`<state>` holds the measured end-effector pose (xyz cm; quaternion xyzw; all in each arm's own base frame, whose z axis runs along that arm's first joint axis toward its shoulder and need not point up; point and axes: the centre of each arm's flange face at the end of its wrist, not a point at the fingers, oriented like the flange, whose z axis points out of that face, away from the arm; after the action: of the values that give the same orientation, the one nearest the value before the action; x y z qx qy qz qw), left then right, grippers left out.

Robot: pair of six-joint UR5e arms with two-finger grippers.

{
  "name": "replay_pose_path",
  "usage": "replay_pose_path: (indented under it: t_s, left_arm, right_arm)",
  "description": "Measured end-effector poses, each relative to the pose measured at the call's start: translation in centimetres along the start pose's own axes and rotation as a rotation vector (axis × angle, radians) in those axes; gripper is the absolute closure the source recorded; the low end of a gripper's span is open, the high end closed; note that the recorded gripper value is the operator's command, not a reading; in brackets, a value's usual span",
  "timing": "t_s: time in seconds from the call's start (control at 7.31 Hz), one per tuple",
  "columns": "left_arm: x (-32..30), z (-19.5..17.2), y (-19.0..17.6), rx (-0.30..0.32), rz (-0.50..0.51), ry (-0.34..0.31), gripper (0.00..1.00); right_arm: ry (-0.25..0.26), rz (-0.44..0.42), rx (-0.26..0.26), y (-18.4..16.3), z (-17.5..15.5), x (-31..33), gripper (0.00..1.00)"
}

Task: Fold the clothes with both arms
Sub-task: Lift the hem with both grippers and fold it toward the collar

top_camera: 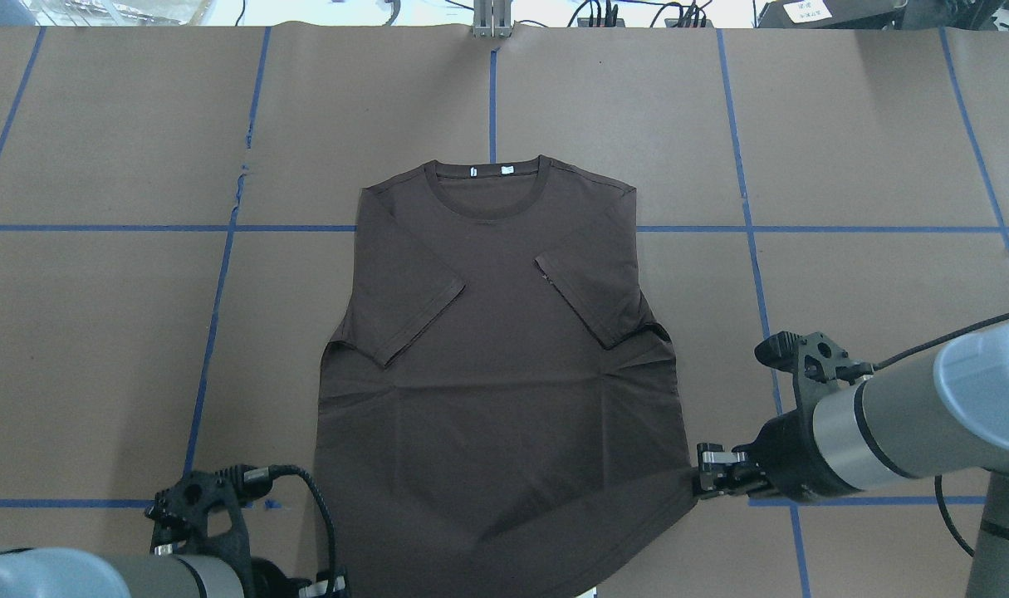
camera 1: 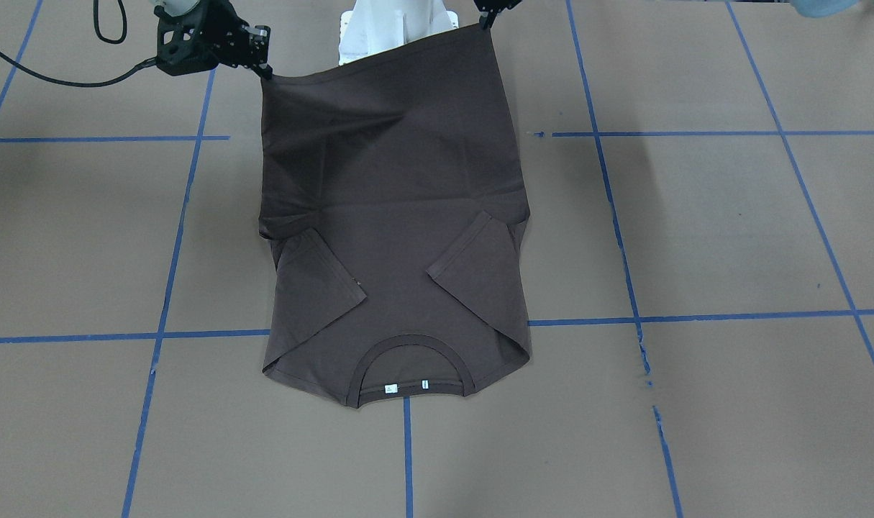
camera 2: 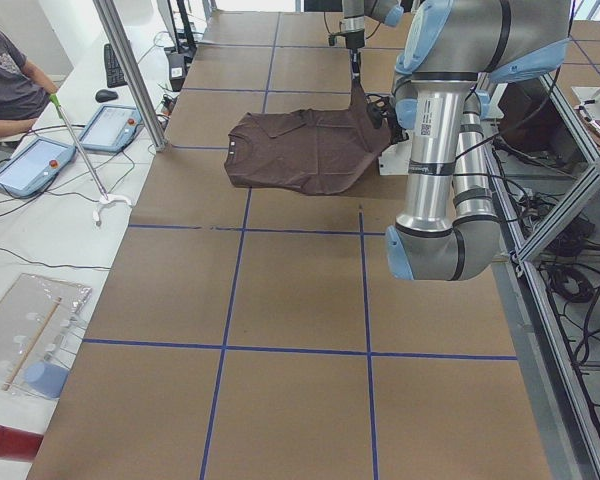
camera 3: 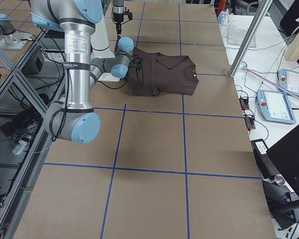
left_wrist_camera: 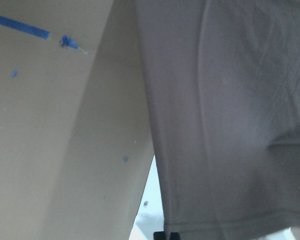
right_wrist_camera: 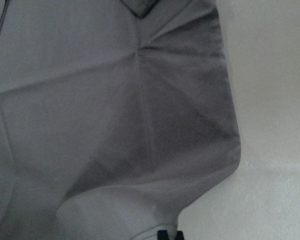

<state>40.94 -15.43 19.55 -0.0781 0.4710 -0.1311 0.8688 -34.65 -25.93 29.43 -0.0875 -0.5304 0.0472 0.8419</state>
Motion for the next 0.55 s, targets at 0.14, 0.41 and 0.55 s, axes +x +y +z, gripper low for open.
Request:
replay_pose_path:
  t_s: [0.14, 0.41, 0.55]
  left_arm:
    - [0.6, -0.4, -3.3, 0.057, -0.002, 0.009, 1.00]
    - [0.8, -1.0, -10.4, 0.148, 0.020, -0.016, 1.00]
    - [1.1, -0.4, -13.4, 0.184, 0.031, -0.038, 1.00]
  right_arm:
    - [-0.005, 0.018, 0.053, -2.9, -0.3, -0.1, 1.00]
    - [-0.008, 0.062, 0.151, -9.4, -1.0, -0.2, 1.00]
    - [-0.006, 0.072, 0.191, -12.5, -1.4, -0.3, 1.00]
